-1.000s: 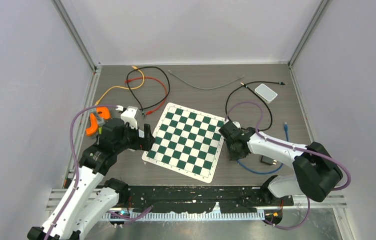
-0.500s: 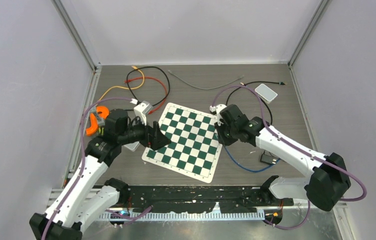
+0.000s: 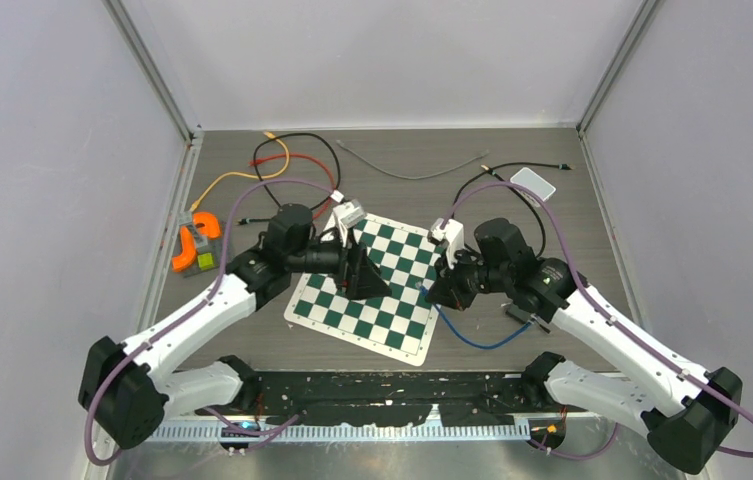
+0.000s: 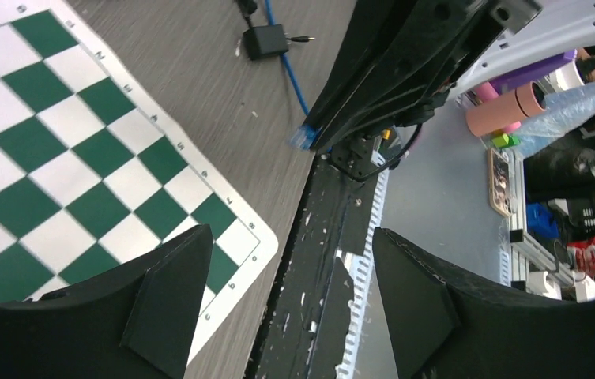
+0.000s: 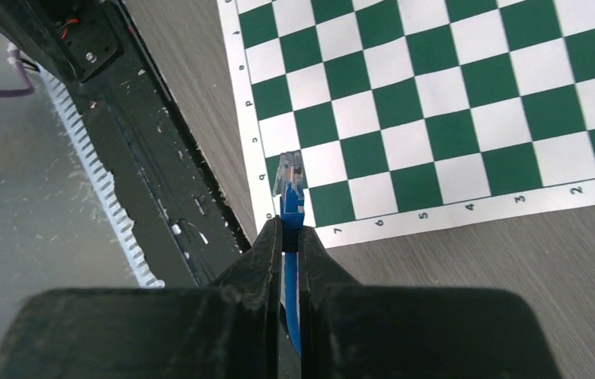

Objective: Insert the plug into the switch port
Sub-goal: Pick up the connector from the center of the board.

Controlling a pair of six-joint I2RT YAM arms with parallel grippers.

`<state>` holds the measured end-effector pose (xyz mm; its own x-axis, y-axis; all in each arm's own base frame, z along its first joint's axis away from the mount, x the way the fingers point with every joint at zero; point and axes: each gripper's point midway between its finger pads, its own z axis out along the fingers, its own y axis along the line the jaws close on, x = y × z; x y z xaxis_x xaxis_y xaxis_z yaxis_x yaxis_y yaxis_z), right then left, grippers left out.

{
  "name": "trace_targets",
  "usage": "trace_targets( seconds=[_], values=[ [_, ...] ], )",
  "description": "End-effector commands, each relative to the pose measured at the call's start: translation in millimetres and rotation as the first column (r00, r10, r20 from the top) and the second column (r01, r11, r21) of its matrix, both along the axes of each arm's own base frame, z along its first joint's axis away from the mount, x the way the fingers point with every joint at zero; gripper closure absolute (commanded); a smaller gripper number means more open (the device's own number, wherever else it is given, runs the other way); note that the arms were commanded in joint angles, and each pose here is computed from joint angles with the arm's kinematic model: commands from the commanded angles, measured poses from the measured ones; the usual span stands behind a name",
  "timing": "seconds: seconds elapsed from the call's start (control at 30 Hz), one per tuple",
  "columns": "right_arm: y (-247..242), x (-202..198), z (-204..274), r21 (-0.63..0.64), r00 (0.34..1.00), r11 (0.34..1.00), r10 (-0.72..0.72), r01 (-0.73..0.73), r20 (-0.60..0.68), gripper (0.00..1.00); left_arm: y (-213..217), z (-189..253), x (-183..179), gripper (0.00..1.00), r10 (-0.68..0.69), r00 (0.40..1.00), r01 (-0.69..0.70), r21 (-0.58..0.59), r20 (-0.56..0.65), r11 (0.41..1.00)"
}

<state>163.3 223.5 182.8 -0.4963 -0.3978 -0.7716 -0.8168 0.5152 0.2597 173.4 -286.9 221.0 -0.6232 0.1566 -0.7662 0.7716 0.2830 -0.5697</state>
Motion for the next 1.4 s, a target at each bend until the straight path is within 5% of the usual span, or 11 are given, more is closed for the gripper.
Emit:
trace_targets(
  seconds=[0.0, 0.73, 1.03, 1.2, 1.3, 1.33, 1.37],
  values=[
    [14, -12, 9, 0.074, 0.994, 0.992, 0.108, -0.107, -0.009, 0.95, -31, 51, 4, 0.24, -0.08, 0.985, 0.105, -0.162, 0.152, 0.981],
    [12, -19, 31, 0.145, 0.995, 0.984, 0.094, -0.1, 0.041, 0.95, -77, 29, -15, 0.6, -0.332, 0.94, 0.341, -0.249, 0.081, 0.906],
    [14, -20, 37, 0.185, 0.997, 0.98, 0.07, -0.076, 0.039, 0.95, -75, 16, -20, 0.61, -0.343, 0.937, 0.348, -0.236, 0.063, 0.907],
    [13, -16, 34, 0.183, 0.999, 0.982, 0.041, -0.046, 0.033, 0.95, -76, 12, -21, 0.85, -0.345, 0.938, 0.345, -0.232, 0.043, 0.909],
    [5, -2, 36, 0.16, 0.997, 0.986, -0.05, 0.04, 0.057, 0.85, -77, 10, -19, 0.96, -0.329, 0.944, 0.322, -0.232, 0.011, 0.918],
    [2, 2, 38, 0.158, 0.994, 0.985, -0.081, 0.069, 0.073, 0.7, -77, 10, -18, 0.98, -0.315, 0.949, 0.305, -0.232, -0.006, 0.924],
    [-4, 11, 40, 0.148, 0.985, 0.981, -0.143, 0.128, 0.097, 0.65, -78, 10, -15, 0.99, -0.29, 0.957, 0.277, -0.23, -0.026, 0.933]
  ],
)
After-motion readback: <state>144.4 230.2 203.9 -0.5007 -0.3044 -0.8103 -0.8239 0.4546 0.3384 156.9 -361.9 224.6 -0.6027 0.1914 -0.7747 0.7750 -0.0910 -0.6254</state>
